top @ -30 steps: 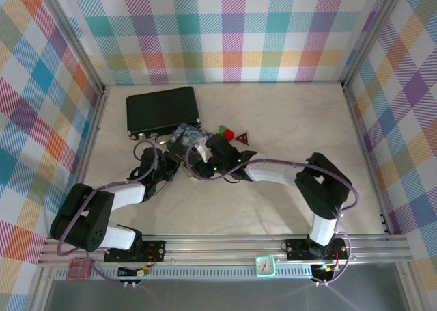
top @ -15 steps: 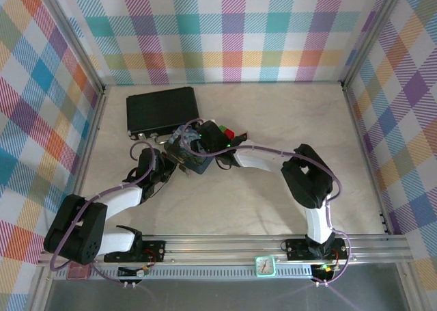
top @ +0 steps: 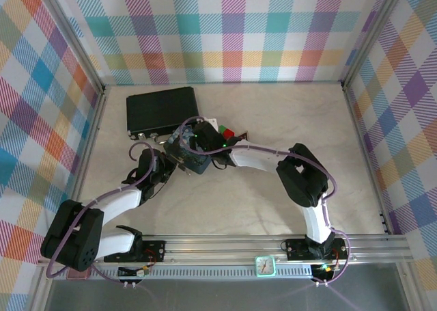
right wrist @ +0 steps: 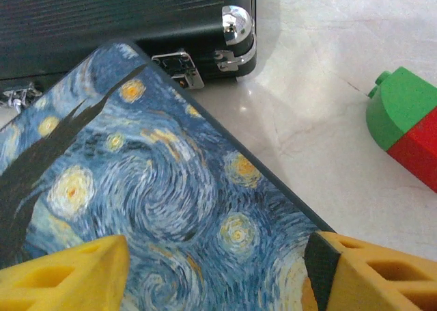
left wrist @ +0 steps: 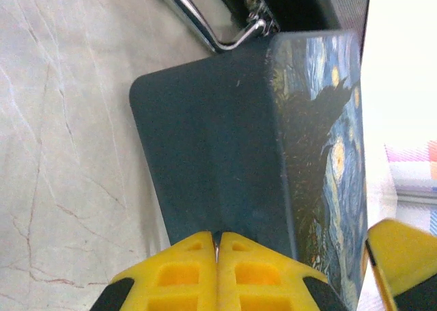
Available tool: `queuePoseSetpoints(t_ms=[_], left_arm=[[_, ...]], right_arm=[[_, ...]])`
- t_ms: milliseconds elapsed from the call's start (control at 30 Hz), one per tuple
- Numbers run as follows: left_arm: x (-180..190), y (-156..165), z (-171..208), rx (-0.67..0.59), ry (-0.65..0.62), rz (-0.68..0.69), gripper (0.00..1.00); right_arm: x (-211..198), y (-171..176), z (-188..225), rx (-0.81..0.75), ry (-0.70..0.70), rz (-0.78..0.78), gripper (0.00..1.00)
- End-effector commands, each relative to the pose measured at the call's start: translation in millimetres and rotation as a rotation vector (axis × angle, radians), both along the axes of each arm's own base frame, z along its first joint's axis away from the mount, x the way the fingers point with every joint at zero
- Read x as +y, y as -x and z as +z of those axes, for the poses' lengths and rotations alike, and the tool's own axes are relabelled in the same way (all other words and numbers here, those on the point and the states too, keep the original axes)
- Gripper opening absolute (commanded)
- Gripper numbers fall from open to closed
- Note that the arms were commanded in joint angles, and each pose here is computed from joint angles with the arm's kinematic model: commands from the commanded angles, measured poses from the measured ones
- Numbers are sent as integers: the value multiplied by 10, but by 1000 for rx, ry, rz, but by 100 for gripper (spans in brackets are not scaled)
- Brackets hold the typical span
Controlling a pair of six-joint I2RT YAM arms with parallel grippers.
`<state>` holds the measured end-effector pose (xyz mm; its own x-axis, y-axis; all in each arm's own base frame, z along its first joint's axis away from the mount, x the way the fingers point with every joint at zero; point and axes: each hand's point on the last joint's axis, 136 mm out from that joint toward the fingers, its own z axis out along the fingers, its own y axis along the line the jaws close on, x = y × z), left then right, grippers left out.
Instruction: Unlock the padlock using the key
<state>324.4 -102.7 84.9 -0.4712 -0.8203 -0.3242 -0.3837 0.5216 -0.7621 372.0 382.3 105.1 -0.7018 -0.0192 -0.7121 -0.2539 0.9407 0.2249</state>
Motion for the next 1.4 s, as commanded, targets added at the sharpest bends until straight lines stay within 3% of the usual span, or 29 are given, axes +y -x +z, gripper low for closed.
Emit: queuePoseSetpoints(t_ms=[0, 167, 333, 533, 600, 700, 800, 1100, 1367], left_arm=[[254, 16, 22, -25, -81, 103, 0], [350, -7, 46, -36, -116, 145, 0], [248, -34, 61, -27, -109, 87, 0], [207, 148, 229, 12, -175, -19, 0], [177, 220, 349, 3, -189, -67, 0], [80, 350, 524, -10, -191, -158, 0], [-75, 461, 674, -29, -187, -250, 0], [-1205, 577, 1095, -156, -233, -558, 0], [-2586, 601, 770, -117, -250, -833, 0]], right_arm=[[-478, 252, -564, 149, 182, -57, 71], [-512, 282, -585, 151, 186, -56, 70], [-416, 280, -536, 147, 157, -18, 70], [-235, 277, -11, 61, 85, 106, 72], [-221, 315, 172, 38, 75, 149, 77], [-321, 401, 431, -4, 72, 194, 99], [-514, 455, 561, 5, 83, 218, 99], [-1661, 322, 515, 83, 93, 34, 99], [-2734, 365, 493, 69, 101, -223, 99]])
